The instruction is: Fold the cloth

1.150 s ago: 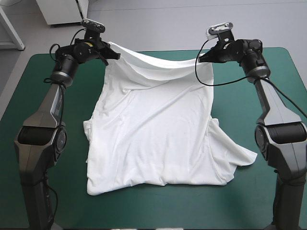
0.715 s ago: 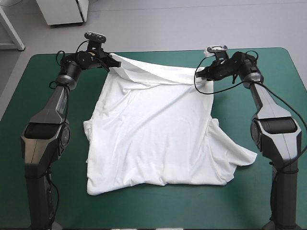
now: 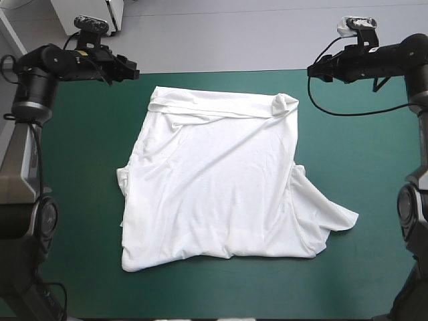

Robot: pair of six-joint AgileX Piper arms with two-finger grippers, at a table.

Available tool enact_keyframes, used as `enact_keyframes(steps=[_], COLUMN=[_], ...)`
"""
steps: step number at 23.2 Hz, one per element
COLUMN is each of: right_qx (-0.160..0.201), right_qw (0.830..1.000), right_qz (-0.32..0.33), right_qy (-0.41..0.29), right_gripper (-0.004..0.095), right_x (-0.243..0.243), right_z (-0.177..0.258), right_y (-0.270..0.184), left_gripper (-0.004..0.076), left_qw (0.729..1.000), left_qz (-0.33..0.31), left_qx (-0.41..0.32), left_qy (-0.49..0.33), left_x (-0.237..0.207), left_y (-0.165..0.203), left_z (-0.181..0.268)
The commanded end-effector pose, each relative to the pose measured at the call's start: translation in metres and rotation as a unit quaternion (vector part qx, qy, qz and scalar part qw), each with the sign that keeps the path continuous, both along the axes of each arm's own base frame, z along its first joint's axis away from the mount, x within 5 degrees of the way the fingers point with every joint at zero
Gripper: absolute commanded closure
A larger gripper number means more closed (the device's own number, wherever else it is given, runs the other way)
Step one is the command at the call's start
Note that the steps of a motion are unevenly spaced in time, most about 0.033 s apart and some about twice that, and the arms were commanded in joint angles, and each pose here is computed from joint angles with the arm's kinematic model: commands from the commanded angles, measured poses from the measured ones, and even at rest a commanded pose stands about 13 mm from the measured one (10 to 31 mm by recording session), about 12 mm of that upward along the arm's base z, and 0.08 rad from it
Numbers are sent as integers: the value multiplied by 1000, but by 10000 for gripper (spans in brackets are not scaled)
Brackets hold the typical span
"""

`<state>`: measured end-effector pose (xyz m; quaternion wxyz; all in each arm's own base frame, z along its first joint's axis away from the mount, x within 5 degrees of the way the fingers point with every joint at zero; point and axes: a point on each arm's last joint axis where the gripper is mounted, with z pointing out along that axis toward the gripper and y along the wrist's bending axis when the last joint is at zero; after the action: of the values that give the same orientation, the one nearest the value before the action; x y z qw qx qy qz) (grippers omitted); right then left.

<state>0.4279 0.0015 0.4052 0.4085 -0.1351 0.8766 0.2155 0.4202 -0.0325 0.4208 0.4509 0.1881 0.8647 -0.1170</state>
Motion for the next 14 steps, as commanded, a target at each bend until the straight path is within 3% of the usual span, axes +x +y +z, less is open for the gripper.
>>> enact_keyframes(steps=[1, 5, 8, 14], right_qx=[-5, -62, -91, -133], right_qw=[1000, 996, 993, 989], right_qz=[-1, 9, 5, 7], right_qy=[-9, 58, 74, 69], right_gripper=[342, 342, 342, 342], right_x=[-49, -112, -165, -205], right_z=[29, -2, -26, -36], right_y=[8, 24, 36, 47], left_gripper=[423, 423, 416, 286], left_qw=[997, 990, 975, 943], left_qz=[10, -6, -12, 4], left_qx=[-39, -22, 58, 143], left_qy=[60, 143, 215, 300], left_x=[-61, -133, -202, -243], left_y=[-4, -13, -17, -8], left_z=[28, 4, -39, -96])
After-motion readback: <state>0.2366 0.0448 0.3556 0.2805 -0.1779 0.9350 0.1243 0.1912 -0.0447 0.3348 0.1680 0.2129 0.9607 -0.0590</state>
